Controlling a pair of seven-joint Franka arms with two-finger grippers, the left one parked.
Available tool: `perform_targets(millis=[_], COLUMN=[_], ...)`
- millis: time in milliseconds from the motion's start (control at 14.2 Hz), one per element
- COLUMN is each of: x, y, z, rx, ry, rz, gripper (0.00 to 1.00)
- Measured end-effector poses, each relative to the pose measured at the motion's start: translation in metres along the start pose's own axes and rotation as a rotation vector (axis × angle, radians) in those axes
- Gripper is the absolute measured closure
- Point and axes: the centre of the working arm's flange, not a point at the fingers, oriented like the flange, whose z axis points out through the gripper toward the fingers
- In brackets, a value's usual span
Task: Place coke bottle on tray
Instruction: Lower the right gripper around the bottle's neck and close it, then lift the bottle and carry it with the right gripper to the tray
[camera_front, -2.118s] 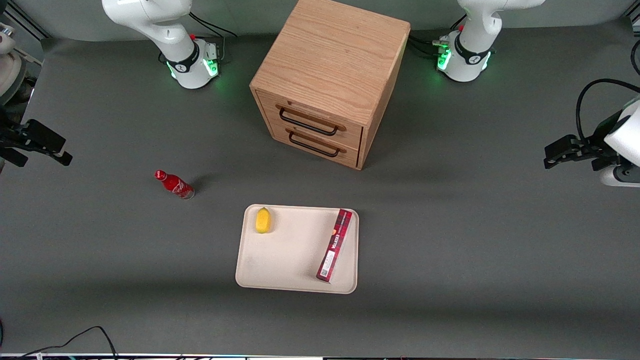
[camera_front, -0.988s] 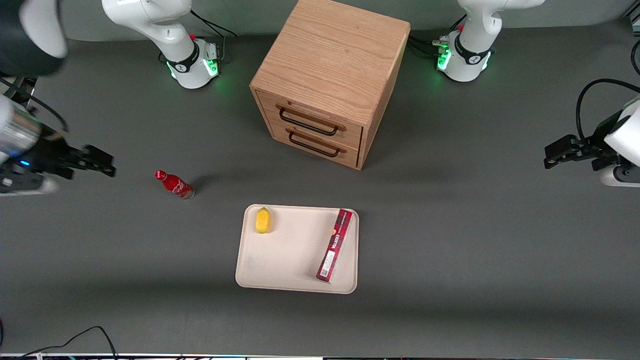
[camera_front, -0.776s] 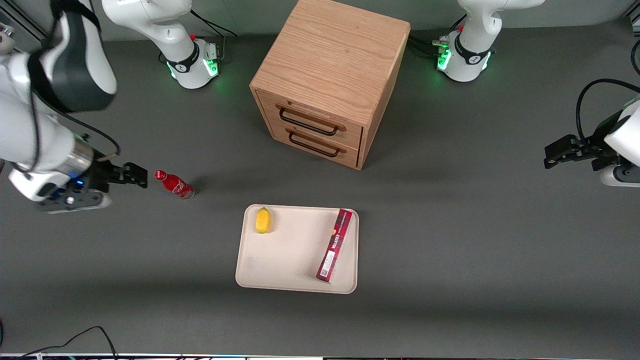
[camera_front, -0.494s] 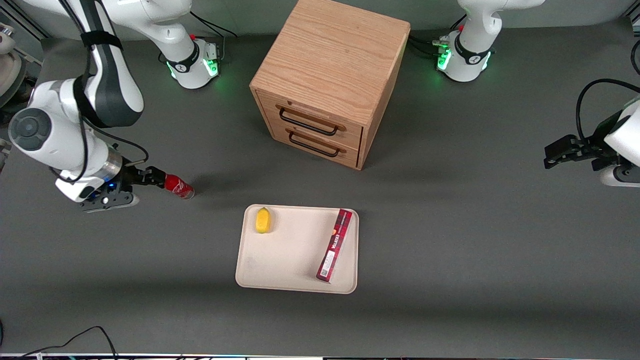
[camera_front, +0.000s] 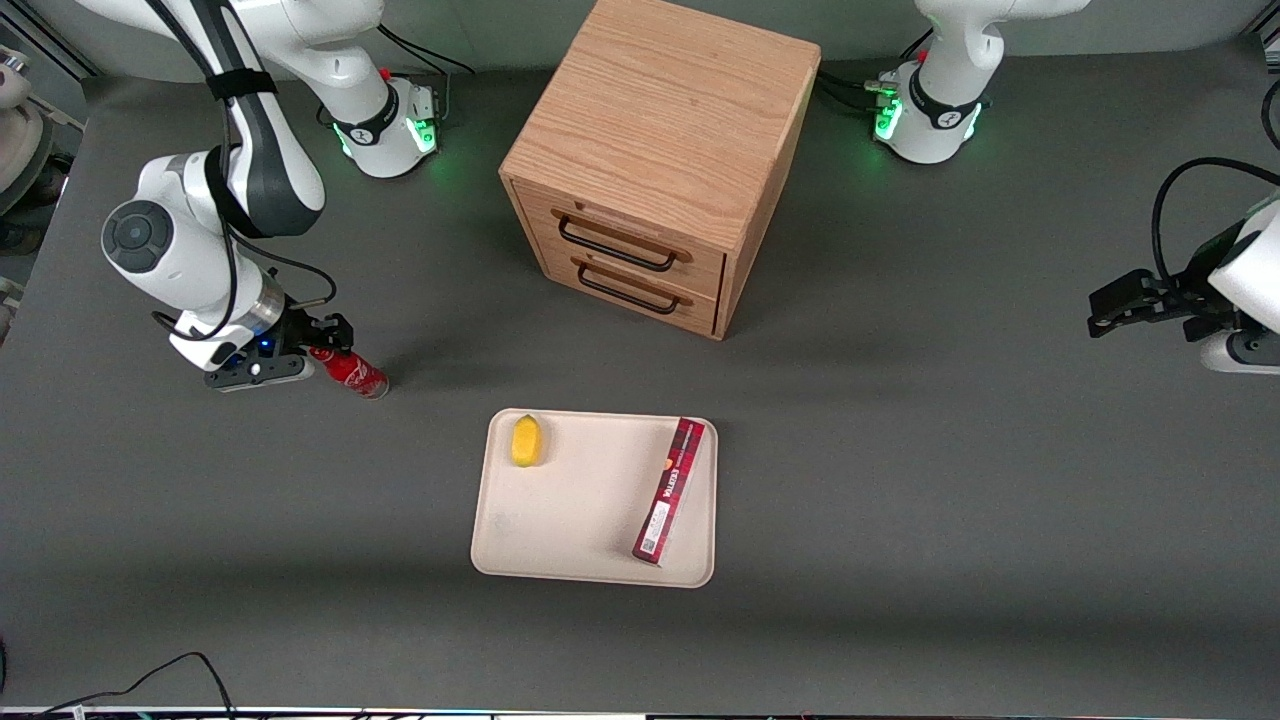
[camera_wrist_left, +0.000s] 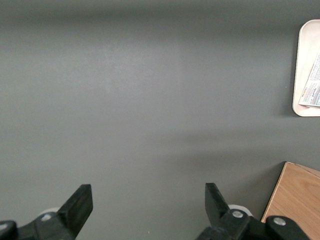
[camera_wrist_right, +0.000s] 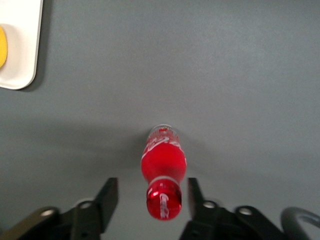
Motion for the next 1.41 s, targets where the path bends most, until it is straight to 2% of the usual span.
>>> perform_targets(millis=[71,141,212,282,635,706,776,918,1059,1200,1412], x=[-0.003,-0.004,-0.005,-0.005,0.000,0.008,0.020,0.050,0.086,0.126,0.179], y=[0.000,0.000,0.001,0.002,-0.002,-0.006,-0.016,-0.046,-0.082,-0.119,-0.168], z=[-0.001,-0.002,-0.003,-0.003,-0.010,-0.024,-0.046,-0.105,-0.147,-0.148,-0.104], rx=[0.001,0.001,0.002,0.002,0.000,-0.001,-0.002,-0.005,0.001,0.029,0.035], ry=[0.001,0.002,0.003,0.006,0.033,0.042,0.036,0.021,0.037,0.051,0.045], rz=[0.000,-0.001,-0.001,-0.001,-0.001,0.004,0.011,0.023,0.030,0.057,0.075], gripper=[0.55,0.55,0.60,0.70,0.70,0.70,0.70,0.70,0.70,0.70,0.70])
